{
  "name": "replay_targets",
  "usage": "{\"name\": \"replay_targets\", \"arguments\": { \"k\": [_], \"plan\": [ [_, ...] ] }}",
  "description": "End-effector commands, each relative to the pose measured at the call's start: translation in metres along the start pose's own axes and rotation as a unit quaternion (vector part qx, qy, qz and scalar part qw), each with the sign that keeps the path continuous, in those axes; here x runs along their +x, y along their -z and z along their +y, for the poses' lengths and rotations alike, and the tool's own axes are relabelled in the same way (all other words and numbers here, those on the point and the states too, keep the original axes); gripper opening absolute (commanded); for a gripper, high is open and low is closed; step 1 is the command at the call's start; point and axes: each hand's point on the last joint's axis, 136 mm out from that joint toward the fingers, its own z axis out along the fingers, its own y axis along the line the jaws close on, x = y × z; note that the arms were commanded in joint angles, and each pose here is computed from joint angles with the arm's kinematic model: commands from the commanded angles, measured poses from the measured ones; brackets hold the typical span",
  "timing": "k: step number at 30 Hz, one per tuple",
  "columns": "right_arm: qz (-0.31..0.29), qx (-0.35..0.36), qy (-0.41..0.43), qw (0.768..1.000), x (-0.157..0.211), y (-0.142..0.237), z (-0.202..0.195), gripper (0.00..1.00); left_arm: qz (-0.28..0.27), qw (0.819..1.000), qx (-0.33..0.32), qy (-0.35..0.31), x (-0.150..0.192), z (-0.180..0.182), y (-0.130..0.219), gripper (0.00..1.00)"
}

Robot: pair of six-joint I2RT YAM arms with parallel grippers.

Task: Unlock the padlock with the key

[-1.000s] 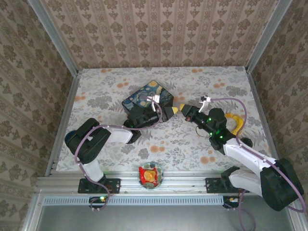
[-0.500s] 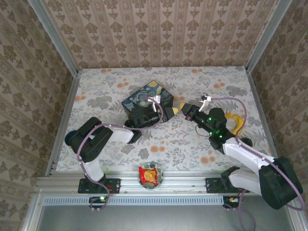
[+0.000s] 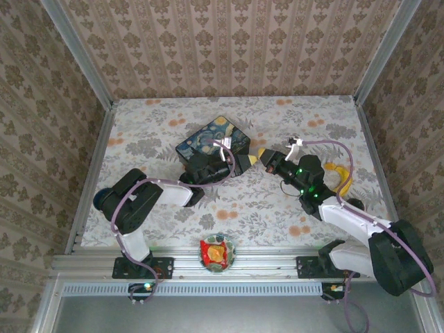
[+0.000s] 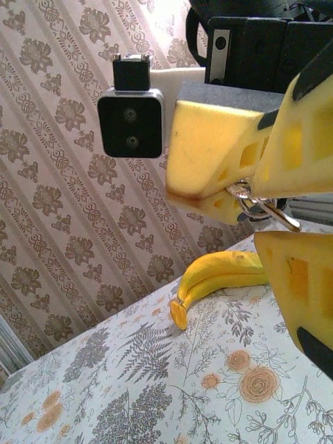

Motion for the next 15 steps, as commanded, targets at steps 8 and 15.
{"name": "replay_targets", "arguments": {
  "k": [8, 15],
  "plan": [
    [0.002, -0.004, -0.002, 1.0, 0.004, 0.001, -0.004, 0.0, -0.018, 0.999, 0.029, -0.021, -0.016, -0.023, 0.002, 0.01],
    [0.012, 0.006, 0.004, 1.0, 0.005, 0.003, -0.006, 0.0, -0.007, 0.999, 0.032, -0.024, -0.02, -0.026, 0.011, 0.0]
  ]
}}
